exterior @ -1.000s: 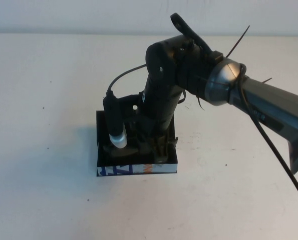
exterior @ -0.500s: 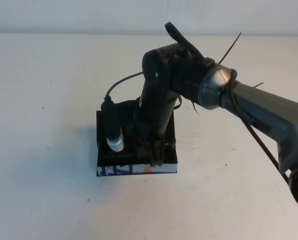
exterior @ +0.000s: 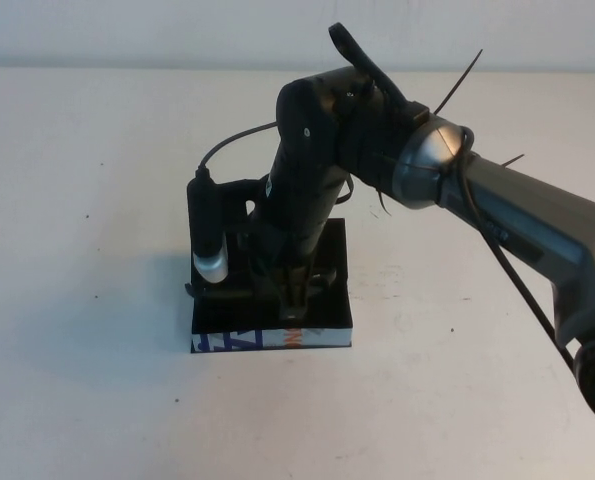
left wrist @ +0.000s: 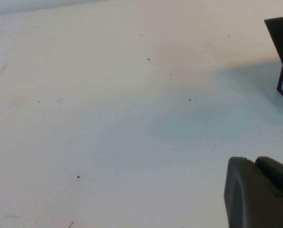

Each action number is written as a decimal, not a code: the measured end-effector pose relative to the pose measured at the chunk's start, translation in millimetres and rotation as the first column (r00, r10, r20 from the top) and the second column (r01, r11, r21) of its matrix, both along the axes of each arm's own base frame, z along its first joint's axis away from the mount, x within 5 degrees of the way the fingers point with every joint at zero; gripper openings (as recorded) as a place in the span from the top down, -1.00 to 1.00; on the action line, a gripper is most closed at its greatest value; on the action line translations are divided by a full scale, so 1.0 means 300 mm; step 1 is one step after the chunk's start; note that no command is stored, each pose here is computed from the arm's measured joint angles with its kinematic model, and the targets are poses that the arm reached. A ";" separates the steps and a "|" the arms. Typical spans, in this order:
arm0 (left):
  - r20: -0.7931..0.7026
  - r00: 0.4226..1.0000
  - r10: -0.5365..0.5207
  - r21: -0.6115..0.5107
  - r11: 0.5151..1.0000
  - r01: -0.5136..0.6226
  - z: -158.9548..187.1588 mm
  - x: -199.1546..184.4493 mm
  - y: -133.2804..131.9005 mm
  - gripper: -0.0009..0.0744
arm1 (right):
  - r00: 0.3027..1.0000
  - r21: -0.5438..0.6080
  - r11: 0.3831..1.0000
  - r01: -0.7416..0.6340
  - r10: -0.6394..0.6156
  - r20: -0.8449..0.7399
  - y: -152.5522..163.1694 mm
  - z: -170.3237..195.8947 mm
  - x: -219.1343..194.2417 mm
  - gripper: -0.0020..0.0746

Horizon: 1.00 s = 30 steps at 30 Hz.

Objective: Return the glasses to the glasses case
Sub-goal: Place the glasses in the glasses case

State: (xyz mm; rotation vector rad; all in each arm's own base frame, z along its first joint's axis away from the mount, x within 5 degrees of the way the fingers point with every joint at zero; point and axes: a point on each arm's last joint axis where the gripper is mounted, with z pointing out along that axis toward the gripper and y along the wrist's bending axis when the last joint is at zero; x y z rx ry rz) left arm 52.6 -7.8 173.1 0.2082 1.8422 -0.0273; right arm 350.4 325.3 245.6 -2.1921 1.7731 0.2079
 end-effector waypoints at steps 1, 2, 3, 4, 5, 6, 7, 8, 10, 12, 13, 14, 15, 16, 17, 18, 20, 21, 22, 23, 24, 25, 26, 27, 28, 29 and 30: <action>0.000 1.000 0.000 0.000 1.000 0.000 0.000 0.000 0.000 0.98 | 1.000 0.001 1.000 0.010 -0.010 -0.003 0.000 0.000 0.000 0.93; 0.000 1.000 0.000 0.000 1.000 0.000 0.000 0.000 0.000 0.98 | 1.000 -0.001 1.000 0.020 -0.020 -0.005 -0.001 0.000 0.001 0.93; 0.000 1.000 0.000 0.000 1.000 0.000 0.000 0.000 0.000 0.98 | 1.000 -0.003 1.000 0.027 -0.027 -0.005 -0.002 0.000 0.001 0.93; 0.000 1.000 0.000 0.000 1.000 0.000 0.000 0.000 0.000 0.98 | 0.999 -0.005 0.999 0.034 -0.034 -0.005 -0.002 -0.001 0.002 0.93; 0.000 1.000 0.000 0.000 1.000 0.000 0.000 0.000 0.000 0.98 | 0.999 -0.008 0.999 0.039 -0.039 -0.004 -0.003 -0.001 0.003 0.93; 0.000 1.000 0.000 0.000 1.000 0.000 0.000 0.000 0.000 0.98 | 0.999 -0.010 0.999 0.043 -0.043 -0.003 -0.004 -0.001 0.003 0.93; 0.000 1.000 0.000 0.000 1.000 0.000 0.000 0.000 0.000 0.98 | 0.999 -0.011 0.999 0.047 -0.047 -0.003 -0.004 -0.001 0.004 0.93; 0.000 1.000 0.000 0.000 1.000 0.000 0.000 0.000 0.000 0.98 | 0.999 -0.011 0.999 0.050 -0.050 -0.004 -0.004 -0.001 0.004 0.93; 0.000 1.000 0.000 0.000 1.000 0.000 0.000 0.000 0.000 0.98 | 0.998 -0.021 0.998 0.053 -0.053 -0.016 -0.007 -0.015 0.001 0.93; 0.000 1.000 0.000 0.000 1.000 0.000 0.000 0.000 0.000 0.98 | 0.998 -0.040 0.998 0.052 -0.053 -0.033 -0.012 -0.038 -0.005 0.93; 0.000 1.000 0.000 0.000 1.000 0.000 0.000 0.000 0.000 0.98 | 0.998 -0.047 0.998 0.052 -0.054 -0.038 -0.015 -0.046 -0.006 0.93; 0.000 1.000 0.000 0.000 1.000 0.000 0.000 0.000 0.000 0.98 | 0.998 -0.053 0.997 0.051 -0.054 -0.044 -0.016 -0.055 -0.007 0.93; 0.000 1.000 0.000 0.000 1.000 0.000 0.000 0.000 0.000 0.98 | 0.997 -0.056 0.997 0.051 -0.054 -0.047 -0.016 -0.059 -0.008 0.93; 0.000 1.000 0.000 0.000 1.000 0.000 0.000 0.000 0.000 0.98 | 0.998 -0.056 0.997 0.049 -0.052 -0.046 -0.016 -0.059 -0.008 0.93; 0.000 1.000 0.000 0.000 1.000 0.000 0.000 0.000 0.000 0.98 | 0.998 -0.055 0.997 0.046 -0.049 -0.047 -0.016 -0.059 -0.009 0.93; 0.000 1.000 0.000 0.000 1.000 0.000 0.000 0.000 0.000 0.98 | 0.998 -0.055 0.998 0.044 -0.047 -0.046 -0.016 -0.059 -0.009 0.93; 0.000 1.000 0.000 0.000 1.000 0.000 0.000 0.000 0.000 0.98 | 0.998 -0.055 0.998 0.040 -0.043 -0.045 -0.016 -0.059 -0.009 0.93; 0.000 1.000 0.000 0.000 1.000 0.000 0.000 0.000 0.000 0.98 | 0.998 -0.055 0.998 0.040 -0.043 -0.047 -0.015 -0.062 -0.009 0.93; 0.000 1.000 0.000 0.000 1.000 0.000 0.000 0.000 0.000 0.98 | 0.998 -0.054 0.998 0.040 -0.043 -0.050 -0.014 -0.064 -0.009 0.93; 0.000 1.000 0.000 0.000 1.000 0.000 0.000 0.000 0.000 0.98 | 0.998 -0.056 0.998 0.040 -0.043 -0.055 -0.013 -0.072 -0.008 0.93; 0.000 1.000 0.000 0.000 1.000 0.000 0.000 0.000 0.000 0.98 | 0.997 -0.056 0.998 0.039 -0.042 -0.062 -0.010 -0.080 -0.007 0.93; 0.000 1.000 0.000 0.000 1.000 0.000 0.000 0.000 0.000 0.98 | 0.996 -0.055 0.998 0.039 -0.043 -0.073 -0.007 -0.091 -0.007 0.93; 0.000 1.000 0.000 0.000 1.000 0.000 0.000 0.000 0.000 0.98 | 0.996 -0.051 0.998 0.040 -0.044 -0.081 -0.005 -0.096 -0.008 0.93; 0.000 1.000 0.000 0.000 1.000 0.000 0.000 0.000 0.000 0.98 | 0.996 -0.051 0.998 0.041 -0.045 -0.082 -0.003 -0.100 -0.007 0.93; 0.000 1.000 0.000 0.000 1.000 0.000 0.000 0.000 0.000 0.98 | 0.995 -0.047 0.998 0.041 -0.044 -0.085 -0.002 -0.099 -0.008 0.91; 0.000 1.000 0.000 0.000 1.000 0.000 0.000 0.000 0.000 0.98 | 0.995 -0.044 0.998 0.041 -0.045 -0.085 -0.001 -0.099 -0.007 0.89; 0.000 1.000 0.000 0.000 1.000 0.000 0.000 0.000 0.000 0.98 | 0.995 -0.045 0.998 0.041 -0.045 -0.086 -0.001 -0.102 -0.007 0.84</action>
